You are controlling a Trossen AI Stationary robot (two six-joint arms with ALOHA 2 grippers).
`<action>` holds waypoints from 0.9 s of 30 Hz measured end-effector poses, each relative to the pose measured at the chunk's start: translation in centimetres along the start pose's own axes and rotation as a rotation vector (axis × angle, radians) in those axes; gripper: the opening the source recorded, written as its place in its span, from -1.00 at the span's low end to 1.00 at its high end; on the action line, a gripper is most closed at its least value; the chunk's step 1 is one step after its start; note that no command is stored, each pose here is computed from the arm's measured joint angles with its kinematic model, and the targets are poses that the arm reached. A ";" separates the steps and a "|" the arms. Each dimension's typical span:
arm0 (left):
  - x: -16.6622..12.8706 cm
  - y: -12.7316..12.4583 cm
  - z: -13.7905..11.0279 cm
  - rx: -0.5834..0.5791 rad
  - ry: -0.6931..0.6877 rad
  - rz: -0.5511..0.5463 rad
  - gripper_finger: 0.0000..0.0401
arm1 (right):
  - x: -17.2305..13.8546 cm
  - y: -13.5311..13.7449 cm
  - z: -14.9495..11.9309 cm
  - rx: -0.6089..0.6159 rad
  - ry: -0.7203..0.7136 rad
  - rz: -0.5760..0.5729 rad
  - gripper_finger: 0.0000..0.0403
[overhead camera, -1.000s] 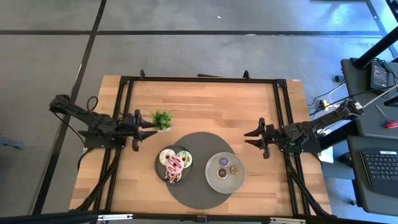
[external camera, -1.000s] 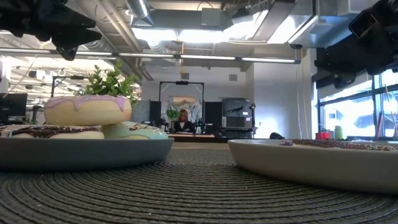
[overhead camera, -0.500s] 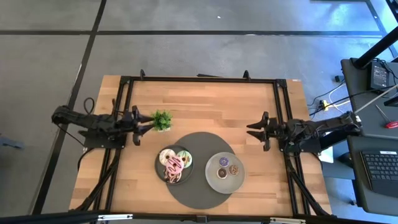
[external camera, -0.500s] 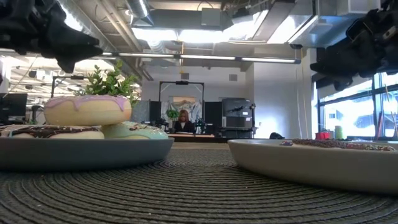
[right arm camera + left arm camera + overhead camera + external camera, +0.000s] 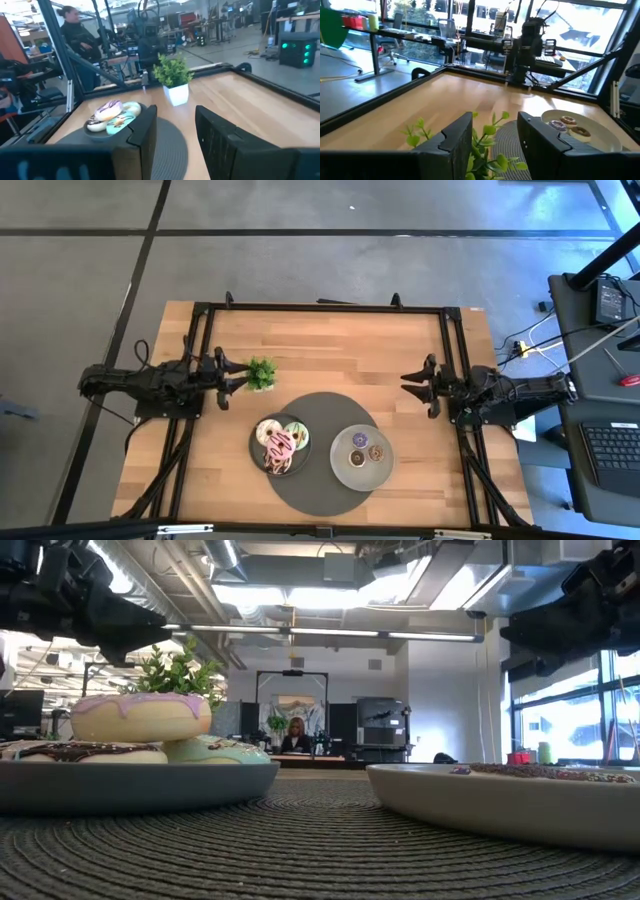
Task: Pick & Place donuts
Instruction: Return to Home Position
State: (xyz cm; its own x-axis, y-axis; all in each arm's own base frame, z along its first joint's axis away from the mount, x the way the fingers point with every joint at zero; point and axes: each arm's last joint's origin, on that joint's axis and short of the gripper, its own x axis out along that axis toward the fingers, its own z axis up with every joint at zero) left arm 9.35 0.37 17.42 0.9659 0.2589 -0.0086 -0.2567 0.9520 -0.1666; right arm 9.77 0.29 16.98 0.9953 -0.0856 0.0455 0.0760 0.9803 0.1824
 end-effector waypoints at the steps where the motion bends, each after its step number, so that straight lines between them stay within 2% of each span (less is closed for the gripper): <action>1: 0.0 0.0 0.0 0.000 0.000 -0.008 -0.24 | 0.0 -0.1 0.0 -0.003 -0.004 -0.006 -0.33; 6: 0.3 0.2 -0.3 0.003 -0.048 -0.072 -0.24 | 0.0 -0.5 0.1 -0.002 -0.015 -0.042 -0.33; 12: 0.4 0.7 -0.3 0.014 -0.054 -0.032 -0.24 | 0.0 -0.7 0.1 -0.001 -0.007 -0.032 -0.33; 20: 0.5 0.8 -0.4 0.025 -0.038 -0.050 -0.24 | 0.0 -0.9 0.1 -0.036 -0.010 -0.055 -0.33; 23: 0.5 0.8 -0.4 0.019 -0.038 -0.050 -0.25 | 0.0 -1.0 0.2 -0.065 -0.010 -0.064 -0.33; 27: 0.5 0.8 -0.4 0.019 -0.038 -0.050 -0.25 | 0.0 -1.0 0.2 -0.171 -0.007 -0.069 -0.33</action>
State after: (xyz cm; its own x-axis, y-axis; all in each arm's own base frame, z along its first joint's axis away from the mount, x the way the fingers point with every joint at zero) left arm 9.66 1.19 16.92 0.9756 0.2164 0.0372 -0.2089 0.9668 -0.1473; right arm 9.69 -0.76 16.96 0.9869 -0.1545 0.0457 0.1540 0.9879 0.0161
